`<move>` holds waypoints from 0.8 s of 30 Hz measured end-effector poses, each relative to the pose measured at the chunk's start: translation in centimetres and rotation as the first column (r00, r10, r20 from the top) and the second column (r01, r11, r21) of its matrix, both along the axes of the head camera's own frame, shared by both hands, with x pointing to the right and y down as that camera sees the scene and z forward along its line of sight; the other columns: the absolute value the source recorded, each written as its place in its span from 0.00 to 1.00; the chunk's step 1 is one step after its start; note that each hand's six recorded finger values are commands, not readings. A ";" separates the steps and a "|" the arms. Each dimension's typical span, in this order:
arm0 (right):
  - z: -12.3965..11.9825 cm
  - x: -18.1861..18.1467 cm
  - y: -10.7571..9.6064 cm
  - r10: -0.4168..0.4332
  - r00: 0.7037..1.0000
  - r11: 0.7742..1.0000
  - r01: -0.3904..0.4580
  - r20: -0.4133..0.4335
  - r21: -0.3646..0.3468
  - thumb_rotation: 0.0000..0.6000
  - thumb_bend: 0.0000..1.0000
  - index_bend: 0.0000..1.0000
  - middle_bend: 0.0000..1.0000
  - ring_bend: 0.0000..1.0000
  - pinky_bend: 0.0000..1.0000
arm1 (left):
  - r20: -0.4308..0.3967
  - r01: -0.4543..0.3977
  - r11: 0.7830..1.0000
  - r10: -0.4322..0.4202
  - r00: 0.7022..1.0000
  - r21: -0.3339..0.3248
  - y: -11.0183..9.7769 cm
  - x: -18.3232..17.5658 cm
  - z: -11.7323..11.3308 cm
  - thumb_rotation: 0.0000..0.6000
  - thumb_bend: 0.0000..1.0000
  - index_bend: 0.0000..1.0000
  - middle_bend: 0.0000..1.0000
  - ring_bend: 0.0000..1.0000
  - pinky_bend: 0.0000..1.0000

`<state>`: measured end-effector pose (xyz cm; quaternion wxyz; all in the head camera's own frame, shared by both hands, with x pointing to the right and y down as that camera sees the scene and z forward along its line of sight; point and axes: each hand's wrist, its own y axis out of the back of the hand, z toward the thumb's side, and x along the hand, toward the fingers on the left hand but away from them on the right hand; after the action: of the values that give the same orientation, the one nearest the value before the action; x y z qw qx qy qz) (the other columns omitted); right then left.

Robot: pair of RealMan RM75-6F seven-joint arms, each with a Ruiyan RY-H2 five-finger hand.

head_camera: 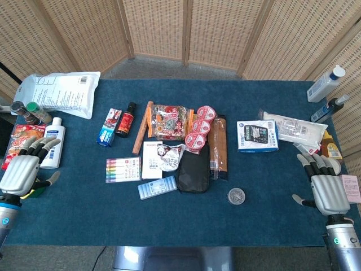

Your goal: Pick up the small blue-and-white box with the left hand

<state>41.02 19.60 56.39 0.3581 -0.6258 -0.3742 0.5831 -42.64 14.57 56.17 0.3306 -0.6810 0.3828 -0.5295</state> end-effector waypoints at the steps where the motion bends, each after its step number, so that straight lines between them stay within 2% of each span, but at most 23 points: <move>1: 0.1 0.0 0.0 0.001 1.000 1.000 -0.001 0.001 -0.002 1.00 0.00 0.00 0.03 0.00 0.00 | 0.002 -0.003 1.000 0.003 1.000 -0.005 -0.3 0.1 0.2 1.00 0.36 0.13 0.15 0.15 0.00; 8: -0.2 0.6 0.1 0.015 1.000 1.000 -0.015 -0.010 0.000 1.00 0.00 0.00 0.03 0.00 0.00 | 0.015 -0.038 0.999 0.039 0.999 -0.031 -2.9 1.7 2.0 1.00 0.36 0.10 0.13 0.14 0.00; 13: -0.8 1.5 0.5 0.038 0.999 0.999 -0.038 -0.020 0.012 1.00 0.00 0.00 0.03 0.00 0.00 | 0.009 -0.060 0.996 0.061 0.998 -0.068 -4.9 3.0 3.5 1.00 0.36 0.04 0.09 0.09 0.00; 20: -1.5 2.6 1.0 0.070 0.997 0.997 -0.069 -0.032 0.024 1.00 0.00 0.00 0.03 0.00 0.00 | 0.012 -0.077 0.989 0.079 0.997 -0.128 -7.3 4.6 6.1 1.00 0.36 0.00 0.03 0.06 0.00; 24: -1.8 2.9 1.0 0.077 0.996 0.997 -0.076 -0.034 0.032 1.00 0.00 0.00 0.03 0.00 0.00 | 0.022 -0.083 0.983 0.088 0.996 -0.165 -8.7 5.5 7.6 0.89 0.36 0.00 0.01 0.04 0.00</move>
<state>43.94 20.65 54.59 0.3515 -0.5950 -0.4004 0.6017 -37.17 5.82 63.72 0.3015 -0.7140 0.3036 -0.5542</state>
